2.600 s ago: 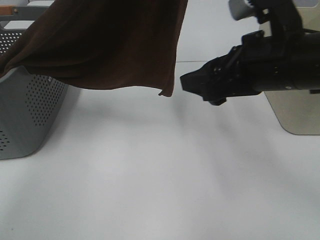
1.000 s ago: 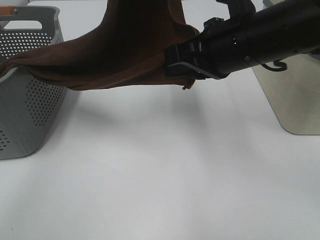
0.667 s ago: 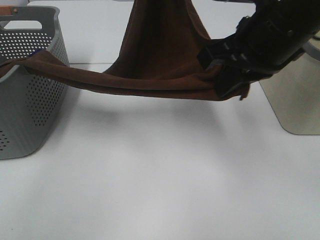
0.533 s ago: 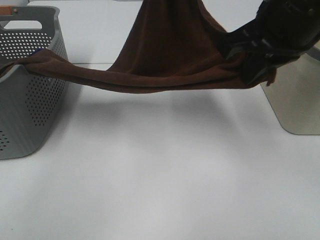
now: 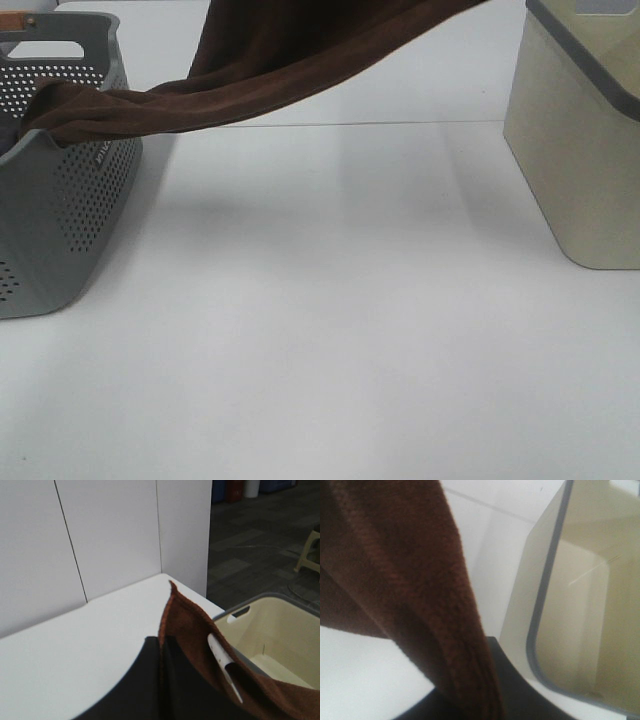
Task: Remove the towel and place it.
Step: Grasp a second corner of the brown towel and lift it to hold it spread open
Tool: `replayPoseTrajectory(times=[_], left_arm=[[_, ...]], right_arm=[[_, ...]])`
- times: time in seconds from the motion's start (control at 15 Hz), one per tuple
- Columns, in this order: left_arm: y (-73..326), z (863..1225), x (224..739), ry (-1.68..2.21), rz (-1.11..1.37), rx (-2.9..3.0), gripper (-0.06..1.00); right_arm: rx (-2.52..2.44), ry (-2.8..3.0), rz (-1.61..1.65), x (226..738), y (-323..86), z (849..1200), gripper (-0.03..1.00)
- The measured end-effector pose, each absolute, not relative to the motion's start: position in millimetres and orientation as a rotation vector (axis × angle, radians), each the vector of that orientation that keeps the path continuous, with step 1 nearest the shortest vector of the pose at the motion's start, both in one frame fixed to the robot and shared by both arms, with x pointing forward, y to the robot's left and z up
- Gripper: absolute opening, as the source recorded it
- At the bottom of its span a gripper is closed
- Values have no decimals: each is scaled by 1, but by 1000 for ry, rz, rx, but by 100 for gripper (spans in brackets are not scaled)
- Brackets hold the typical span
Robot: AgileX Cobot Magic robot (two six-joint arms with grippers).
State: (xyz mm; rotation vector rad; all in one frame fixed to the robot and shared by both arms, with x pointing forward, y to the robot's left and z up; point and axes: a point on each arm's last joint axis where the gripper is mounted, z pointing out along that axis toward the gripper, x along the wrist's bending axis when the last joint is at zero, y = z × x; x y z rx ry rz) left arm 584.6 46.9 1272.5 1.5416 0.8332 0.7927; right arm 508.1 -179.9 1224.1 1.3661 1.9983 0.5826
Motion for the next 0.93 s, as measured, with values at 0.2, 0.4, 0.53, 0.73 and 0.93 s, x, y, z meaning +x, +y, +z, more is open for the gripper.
replayPoseTrajectory(times=[0.2, 0.4, 0.53, 0.73, 0.93], left_arm=[[65, 1305, 562, 784, 840, 1458, 0], [81, 1328, 545, 750, 892, 1406, 0], [86, 1328, 545, 762, 952, 1436, 0], [102, 1319, 558, 878, 954, 1470, 0], [120, 1294, 590, 1045, 939, 1514, 0]], right_arm=[[1318, 1841, 647, 503, -191, 1264, 0], [1283, 1708, 678, 495, -203, 1295, 0], [1287, 1709, 703, 493, -203, 1297, 0], [1299, 1743, 719, 497, -197, 1292, 0], [1285, 1773, 707, 516, -185, 1280, 0]])
